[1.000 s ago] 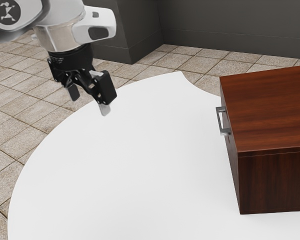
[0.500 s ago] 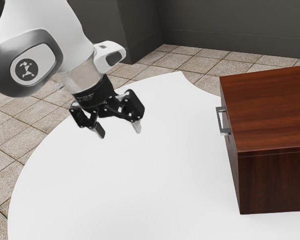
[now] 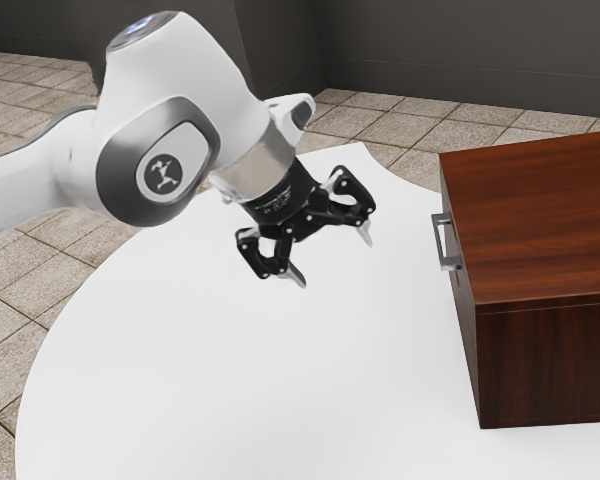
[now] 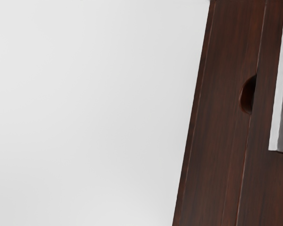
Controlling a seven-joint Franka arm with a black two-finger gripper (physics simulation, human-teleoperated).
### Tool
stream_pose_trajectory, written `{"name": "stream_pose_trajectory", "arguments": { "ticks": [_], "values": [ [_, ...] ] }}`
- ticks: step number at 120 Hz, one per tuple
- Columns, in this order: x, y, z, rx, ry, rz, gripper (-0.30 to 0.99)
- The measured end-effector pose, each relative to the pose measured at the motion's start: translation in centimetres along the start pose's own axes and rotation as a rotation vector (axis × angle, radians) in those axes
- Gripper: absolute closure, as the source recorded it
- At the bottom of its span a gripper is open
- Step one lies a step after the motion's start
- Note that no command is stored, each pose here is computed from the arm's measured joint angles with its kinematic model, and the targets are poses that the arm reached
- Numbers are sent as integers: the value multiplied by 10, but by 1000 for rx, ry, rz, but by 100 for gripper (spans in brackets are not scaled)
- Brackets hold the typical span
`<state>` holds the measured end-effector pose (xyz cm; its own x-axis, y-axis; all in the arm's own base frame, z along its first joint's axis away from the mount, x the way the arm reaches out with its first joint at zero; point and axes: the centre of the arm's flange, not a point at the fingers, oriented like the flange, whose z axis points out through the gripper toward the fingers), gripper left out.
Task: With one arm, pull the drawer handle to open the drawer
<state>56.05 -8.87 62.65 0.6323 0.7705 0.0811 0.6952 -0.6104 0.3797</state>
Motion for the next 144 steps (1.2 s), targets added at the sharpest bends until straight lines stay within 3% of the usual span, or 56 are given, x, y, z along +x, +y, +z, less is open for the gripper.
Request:
{"name": "stream_pose_trajectory", "arguments": {
  "ticks": [40,81,120,144],
  "values": [
    [26,28,49,5,-1,-103,0],
    [30,23,66,-64,-9,-168,0],
    [25,16,60,-78,-79,-133,0],
    [55,20,65,-73,-71,-94,0]
  ]
}}
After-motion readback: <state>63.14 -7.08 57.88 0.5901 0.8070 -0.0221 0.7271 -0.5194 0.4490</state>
